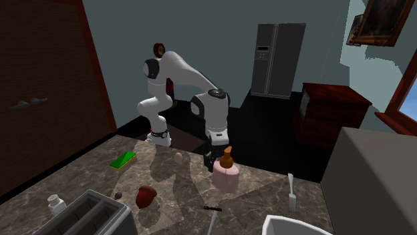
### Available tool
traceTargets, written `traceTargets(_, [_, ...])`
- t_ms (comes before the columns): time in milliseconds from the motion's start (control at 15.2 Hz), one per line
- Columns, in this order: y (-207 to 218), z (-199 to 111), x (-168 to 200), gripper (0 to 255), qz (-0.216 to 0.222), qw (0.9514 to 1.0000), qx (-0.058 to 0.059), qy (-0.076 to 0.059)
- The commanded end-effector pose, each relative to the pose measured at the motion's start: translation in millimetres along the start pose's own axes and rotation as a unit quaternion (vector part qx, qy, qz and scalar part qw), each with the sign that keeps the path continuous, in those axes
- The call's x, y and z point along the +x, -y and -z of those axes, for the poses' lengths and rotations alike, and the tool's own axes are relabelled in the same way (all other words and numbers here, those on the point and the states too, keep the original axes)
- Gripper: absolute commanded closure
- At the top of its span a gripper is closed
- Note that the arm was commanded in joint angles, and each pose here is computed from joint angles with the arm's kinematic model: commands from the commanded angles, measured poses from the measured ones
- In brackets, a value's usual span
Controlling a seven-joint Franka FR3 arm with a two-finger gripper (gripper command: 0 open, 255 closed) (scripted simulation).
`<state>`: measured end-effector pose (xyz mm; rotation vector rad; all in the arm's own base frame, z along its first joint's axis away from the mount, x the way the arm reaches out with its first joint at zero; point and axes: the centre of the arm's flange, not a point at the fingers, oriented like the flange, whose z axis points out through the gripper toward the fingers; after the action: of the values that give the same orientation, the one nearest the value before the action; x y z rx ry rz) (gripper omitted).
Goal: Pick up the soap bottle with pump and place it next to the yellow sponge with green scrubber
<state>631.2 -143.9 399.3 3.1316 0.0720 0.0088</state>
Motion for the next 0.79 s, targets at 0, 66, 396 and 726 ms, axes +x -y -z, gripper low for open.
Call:
traceTargets(0, [1.1,11.0,-1.1,255,0.000,1.0000,0.000,0.000])
traceTargets(66, [1.0,16.3,-1.1,255,0.000,1.0000,0.000,0.000])
traceTargets(396, [0.8,42.7,-0.9,255,0.000,1.0000,0.000,0.000])
traceTargets(726, [0.5,69.1,-0.8,255,0.000,1.0000,0.000,0.000])
